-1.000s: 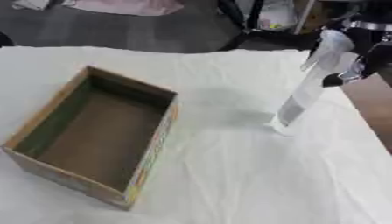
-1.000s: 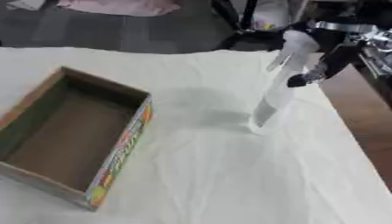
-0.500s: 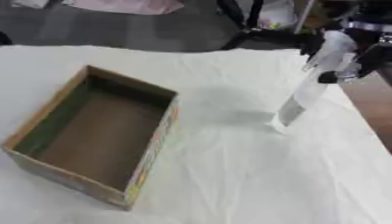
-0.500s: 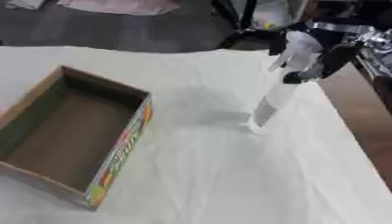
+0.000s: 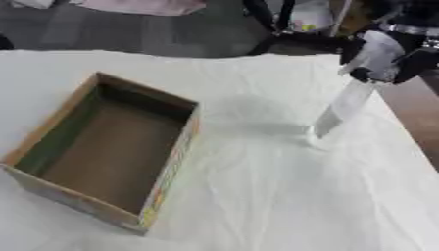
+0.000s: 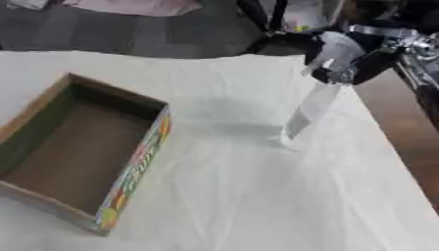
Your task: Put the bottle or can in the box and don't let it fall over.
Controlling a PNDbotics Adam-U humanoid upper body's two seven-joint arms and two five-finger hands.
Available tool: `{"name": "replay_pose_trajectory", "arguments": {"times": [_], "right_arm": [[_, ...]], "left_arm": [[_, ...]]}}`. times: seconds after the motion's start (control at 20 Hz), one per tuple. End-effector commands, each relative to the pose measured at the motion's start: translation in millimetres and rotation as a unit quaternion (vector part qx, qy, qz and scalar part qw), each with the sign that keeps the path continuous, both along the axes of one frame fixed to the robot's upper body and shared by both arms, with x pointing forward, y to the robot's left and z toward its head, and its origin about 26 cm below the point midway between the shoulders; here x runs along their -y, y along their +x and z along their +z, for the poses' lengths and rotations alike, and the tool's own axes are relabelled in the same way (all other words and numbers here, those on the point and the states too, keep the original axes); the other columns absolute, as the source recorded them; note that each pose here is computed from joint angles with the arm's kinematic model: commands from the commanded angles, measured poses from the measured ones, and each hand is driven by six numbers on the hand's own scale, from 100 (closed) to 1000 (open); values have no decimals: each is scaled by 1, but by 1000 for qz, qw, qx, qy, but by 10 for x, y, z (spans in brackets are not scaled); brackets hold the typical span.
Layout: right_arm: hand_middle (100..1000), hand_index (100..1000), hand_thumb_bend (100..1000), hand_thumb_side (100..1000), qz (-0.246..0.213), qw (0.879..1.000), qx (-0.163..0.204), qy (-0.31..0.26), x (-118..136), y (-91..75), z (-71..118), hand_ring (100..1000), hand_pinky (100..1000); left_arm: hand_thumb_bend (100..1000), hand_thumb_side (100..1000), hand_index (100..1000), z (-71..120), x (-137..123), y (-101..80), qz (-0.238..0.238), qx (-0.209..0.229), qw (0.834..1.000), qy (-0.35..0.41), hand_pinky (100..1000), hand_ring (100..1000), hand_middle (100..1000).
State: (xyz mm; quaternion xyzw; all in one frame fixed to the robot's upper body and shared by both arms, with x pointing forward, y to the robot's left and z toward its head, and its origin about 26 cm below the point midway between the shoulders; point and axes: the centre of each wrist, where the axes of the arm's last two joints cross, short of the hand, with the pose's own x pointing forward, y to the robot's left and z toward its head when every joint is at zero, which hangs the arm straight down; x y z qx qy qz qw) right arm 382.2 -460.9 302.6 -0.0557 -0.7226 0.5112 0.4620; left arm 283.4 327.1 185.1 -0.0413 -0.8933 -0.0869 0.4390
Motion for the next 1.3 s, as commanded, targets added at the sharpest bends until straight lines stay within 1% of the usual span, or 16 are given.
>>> {"name": "replay_pose_trajectory", "arguments": {"times": [0.05,0.2,0.25,0.3,0.45,0.7,0.8,0.9,0.95,1.0,1.1,1.25,1.3], "right_arm": [[558,537,100,100,-1,1000,28,-10,2,-57,187,467,618],[539,526,100,100,6,999,32,-17,-15,-58,187,449,601],[533,523,115,100,9,999,33,-20,-19,-59,188,442,600],[525,519,100,100,11,999,34,-24,-21,-60,188,433,600],[510,509,100,100,13,999,39,-32,-22,-64,191,420,593],[475,462,100,100,22,998,44,-41,-38,-67,189,390,575],[461,420,124,100,28,998,45,-43,-46,-68,188,378,564],[430,349,116,100,34,997,46,-42,-50,-70,190,358,547],[427,342,119,100,35,997,47,-41,-50,-72,193,354,542],[402,305,132,100,37,997,48,-41,-52,-75,197,317,495],[387,291,129,100,41,997,50,-41,-54,-80,204,285,464],[379,280,123,100,44,997,54,-36,-53,-87,215,273,469],[371,274,121,100,44,997,56,-35,-54,-90,219,253,467]], "left_arm": [[136,793,808,97,-4,-21,0,18,1000,8,612,540,572],[137,793,807,92,-1,-21,0,17,1000,7,612,537,570],[137,793,807,92,0,-20,-1,17,1000,7,612,537,569],[137,793,807,92,1,-20,-1,17,1000,7,612,536,568],[137,792,807,92,1,-20,-1,17,1000,7,611,534,566],[137,790,807,89,0,-21,-2,17,1000,6,610,531,563],[137,790,807,90,1,-21,-2,17,1000,6,610,530,561],[137,790,808,90,1,-20,-2,16,1000,6,610,530,560],[137,790,808,89,1,-21,-2,16,1000,6,610,530,559],[137,789,808,89,0,-21,-2,16,1000,6,609,531,558],[137,789,807,88,-2,-22,-2,16,1000,6,608,533,560],[137,788,807,88,-6,-23,-1,16,1000,6,608,532,561],[136,787,806,88,-7,-24,-1,15,1000,6,608,530,561]]}}
